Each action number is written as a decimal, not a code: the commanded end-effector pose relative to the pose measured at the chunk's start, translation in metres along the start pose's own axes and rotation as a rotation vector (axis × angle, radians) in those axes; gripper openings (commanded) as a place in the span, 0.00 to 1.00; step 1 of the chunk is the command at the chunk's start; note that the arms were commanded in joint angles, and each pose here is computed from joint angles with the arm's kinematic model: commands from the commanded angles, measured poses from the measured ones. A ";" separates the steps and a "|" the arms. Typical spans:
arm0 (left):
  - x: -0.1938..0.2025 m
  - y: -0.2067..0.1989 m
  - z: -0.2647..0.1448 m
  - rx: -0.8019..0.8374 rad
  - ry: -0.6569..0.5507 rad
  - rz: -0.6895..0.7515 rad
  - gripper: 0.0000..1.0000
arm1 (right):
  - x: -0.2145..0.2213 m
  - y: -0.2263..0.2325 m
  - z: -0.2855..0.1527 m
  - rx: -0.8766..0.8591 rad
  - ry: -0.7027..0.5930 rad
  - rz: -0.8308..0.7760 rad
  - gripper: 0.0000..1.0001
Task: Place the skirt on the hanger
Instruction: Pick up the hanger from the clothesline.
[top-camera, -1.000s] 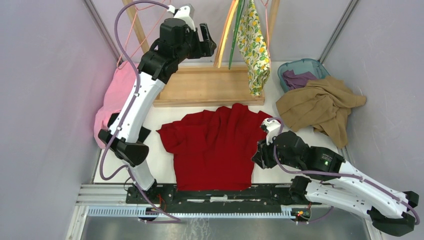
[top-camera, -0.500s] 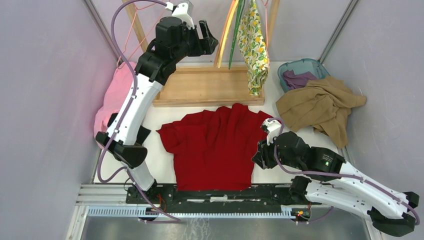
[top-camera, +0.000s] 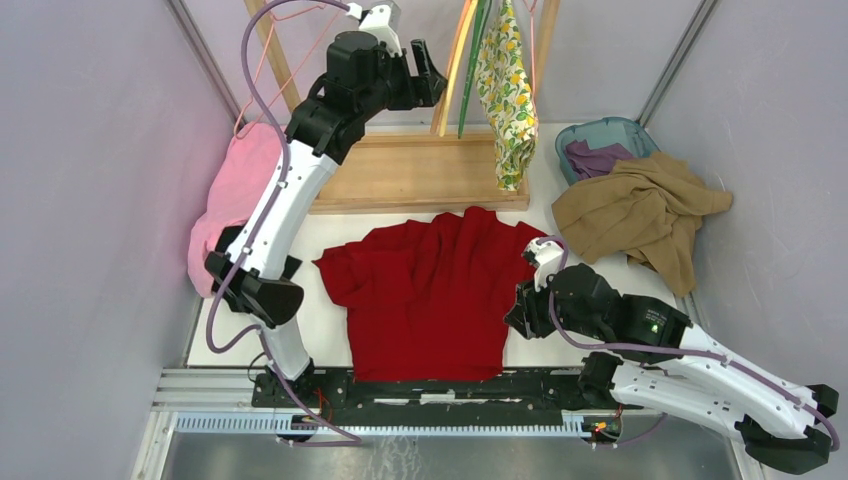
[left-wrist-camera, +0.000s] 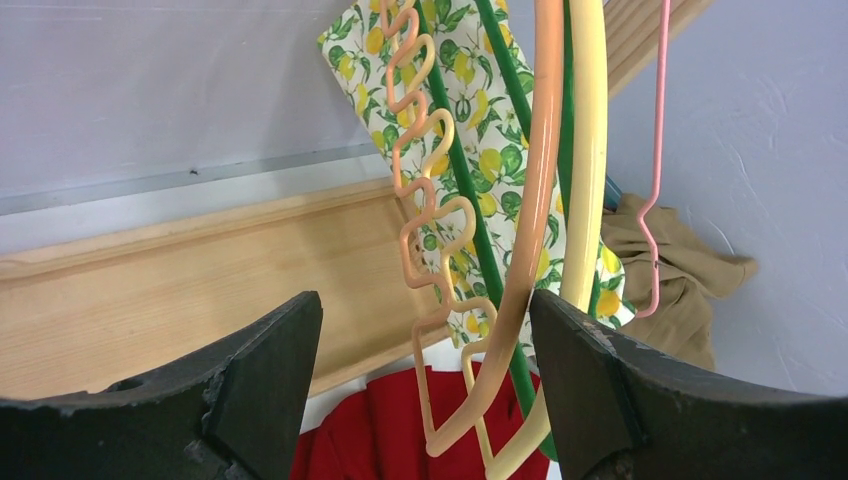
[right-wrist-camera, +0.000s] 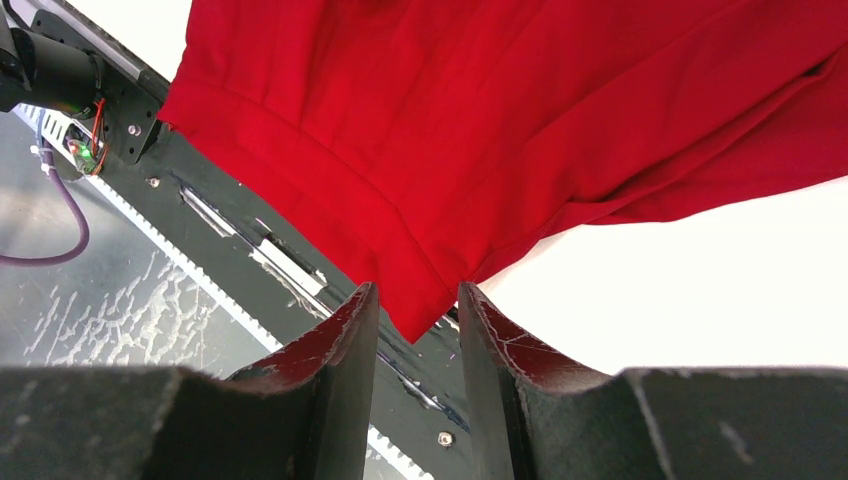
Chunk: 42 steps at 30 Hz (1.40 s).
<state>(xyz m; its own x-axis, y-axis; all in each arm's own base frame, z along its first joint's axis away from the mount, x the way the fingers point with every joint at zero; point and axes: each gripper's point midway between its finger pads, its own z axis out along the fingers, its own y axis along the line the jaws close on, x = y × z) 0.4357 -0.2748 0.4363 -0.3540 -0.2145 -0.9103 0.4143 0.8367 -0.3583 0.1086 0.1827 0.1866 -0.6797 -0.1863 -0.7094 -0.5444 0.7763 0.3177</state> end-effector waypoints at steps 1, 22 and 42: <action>-0.020 -0.021 0.000 0.069 -0.070 0.064 0.82 | -0.006 0.002 0.000 -0.011 -0.029 -0.013 0.41; -0.024 -0.048 0.018 -0.004 -0.145 0.174 0.83 | 0.001 0.001 0.002 -0.015 -0.008 -0.022 0.41; -0.047 -0.020 0.029 -0.181 -0.264 0.141 0.50 | 0.002 0.003 0.005 -0.020 0.011 -0.036 0.41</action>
<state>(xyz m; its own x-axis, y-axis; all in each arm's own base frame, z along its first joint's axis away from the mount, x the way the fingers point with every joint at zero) 0.4620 -0.3135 0.4369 -0.2015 -0.1451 -0.9687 0.3310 0.9207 -0.2068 0.1062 0.1832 0.1778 -0.6833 -0.2225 -0.6954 -0.5598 0.7711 0.3034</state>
